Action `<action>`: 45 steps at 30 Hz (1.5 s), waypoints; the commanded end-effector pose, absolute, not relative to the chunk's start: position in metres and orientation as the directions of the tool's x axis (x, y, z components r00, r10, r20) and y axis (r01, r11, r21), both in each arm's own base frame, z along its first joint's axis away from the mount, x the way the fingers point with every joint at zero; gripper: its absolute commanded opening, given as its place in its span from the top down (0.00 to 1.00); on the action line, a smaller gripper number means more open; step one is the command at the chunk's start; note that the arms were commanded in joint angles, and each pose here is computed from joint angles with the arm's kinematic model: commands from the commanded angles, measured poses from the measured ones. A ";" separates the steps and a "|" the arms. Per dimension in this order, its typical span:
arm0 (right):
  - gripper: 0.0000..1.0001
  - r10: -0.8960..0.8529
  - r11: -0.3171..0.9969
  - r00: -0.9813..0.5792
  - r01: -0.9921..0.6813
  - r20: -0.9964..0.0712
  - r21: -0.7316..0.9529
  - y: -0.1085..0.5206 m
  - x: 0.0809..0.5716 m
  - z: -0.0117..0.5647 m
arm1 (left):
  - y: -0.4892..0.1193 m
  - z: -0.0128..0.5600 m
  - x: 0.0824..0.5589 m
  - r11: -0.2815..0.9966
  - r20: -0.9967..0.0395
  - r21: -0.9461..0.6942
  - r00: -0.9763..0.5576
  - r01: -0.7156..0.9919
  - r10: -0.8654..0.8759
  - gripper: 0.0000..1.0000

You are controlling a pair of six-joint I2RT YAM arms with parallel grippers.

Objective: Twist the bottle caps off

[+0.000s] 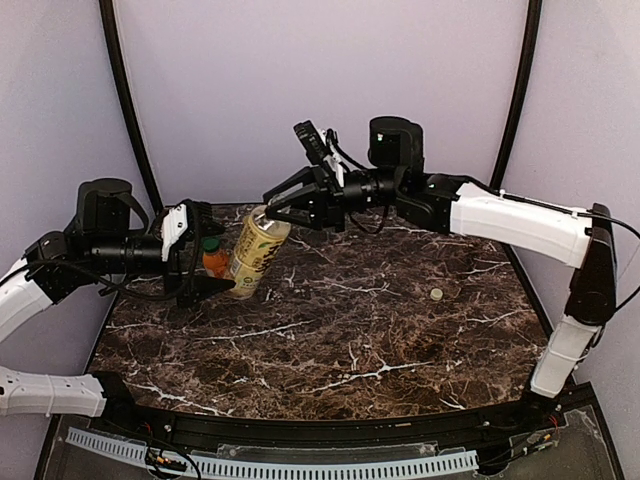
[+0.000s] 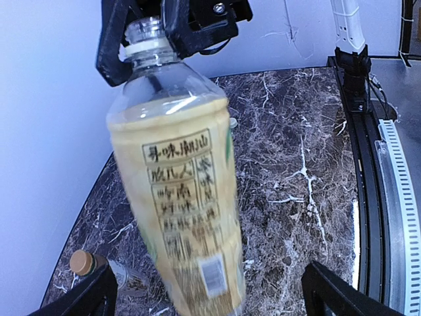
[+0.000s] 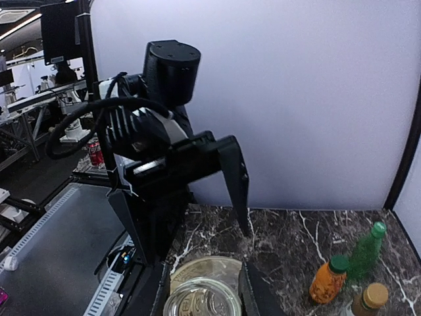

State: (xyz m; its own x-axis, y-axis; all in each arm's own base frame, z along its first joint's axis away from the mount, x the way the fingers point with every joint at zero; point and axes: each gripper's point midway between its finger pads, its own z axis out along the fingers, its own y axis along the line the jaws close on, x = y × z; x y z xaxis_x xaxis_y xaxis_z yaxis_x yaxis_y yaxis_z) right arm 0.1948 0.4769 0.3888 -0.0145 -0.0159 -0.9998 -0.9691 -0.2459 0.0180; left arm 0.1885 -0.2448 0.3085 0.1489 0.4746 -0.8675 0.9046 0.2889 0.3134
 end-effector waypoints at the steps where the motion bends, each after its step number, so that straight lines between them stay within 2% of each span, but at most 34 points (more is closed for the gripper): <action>1: 1.00 -0.183 -0.191 -0.026 -0.980 -0.983 0.062 0.420 0.208 0.389 | -0.231 0.304 0.189 0.332 -0.872 0.312 0.130 0.890 0.473 0.01; 4: 1.00 -0.387 -0.017 -0.093 -0.994 -0.917 0.108 0.385 0.236 0.352 | -0.221 0.301 0.189 0.354 -0.872 0.321 0.129 0.878 0.472 0.01; 8: 1.00 -0.618 0.361 -0.287 -0.931 -0.732 0.060 0.323 0.301 0.291 | -0.212 0.292 0.190 0.381 -0.877 0.309 0.105 0.871 0.469 0.01; 11: 1.00 -0.614 0.613 -0.424 -0.787 -0.665 -0.065 0.273 0.364 0.275 | -0.207 0.287 0.194 0.416 -0.887 0.287 0.075 0.863 0.457 0.00; 15: 1.00 -0.410 0.870 -0.567 -0.479 -0.714 -0.120 0.208 0.437 0.274 | -0.193 0.283 0.206 0.511 -0.908 0.246 0.011 0.824 0.419 0.00; 20: 1.00 -0.170 0.964 -0.522 -0.266 -0.836 -0.030 0.161 0.475 0.267 | -0.159 0.276 0.231 0.696 -0.932 0.184 -0.101 0.694 0.347 0.00; 26: 1.00 0.005 0.995 -0.519 -0.086 -0.855 0.058 0.113 0.488 0.232 | -0.136 0.272 0.245 0.776 -0.923 0.215 -0.136 0.593 0.359 0.00; 32: 1.00 0.036 0.996 -0.515 -0.051 -0.856 0.072 0.102 0.484 0.211 | -0.139 0.272 0.246 0.767 -0.924 0.220 -0.123 0.603 0.362 0.00; 39: 1.00 0.034 0.997 -0.394 -0.048 -0.918 0.058 0.092 0.467 0.221 | -0.141 0.273 0.248 0.760 -0.924 0.228 -0.111 0.609 0.366 0.00; 45: 1.00 0.027 0.997 -0.427 -0.057 -0.904 0.056 0.090 0.462 0.207 | -0.144 0.275 0.248 0.752 -0.927 0.228 -0.099 0.618 0.362 0.00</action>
State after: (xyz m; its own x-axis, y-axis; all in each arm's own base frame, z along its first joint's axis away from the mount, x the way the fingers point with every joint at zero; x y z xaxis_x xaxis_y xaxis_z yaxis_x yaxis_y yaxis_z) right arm 0.4624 0.0953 0.2098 -0.4374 0.0281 -0.8988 -0.0677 0.9956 0.0640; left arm 0.2465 -0.1426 0.2768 -0.1064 0.3669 -0.9242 0.6148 0.7547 0.2288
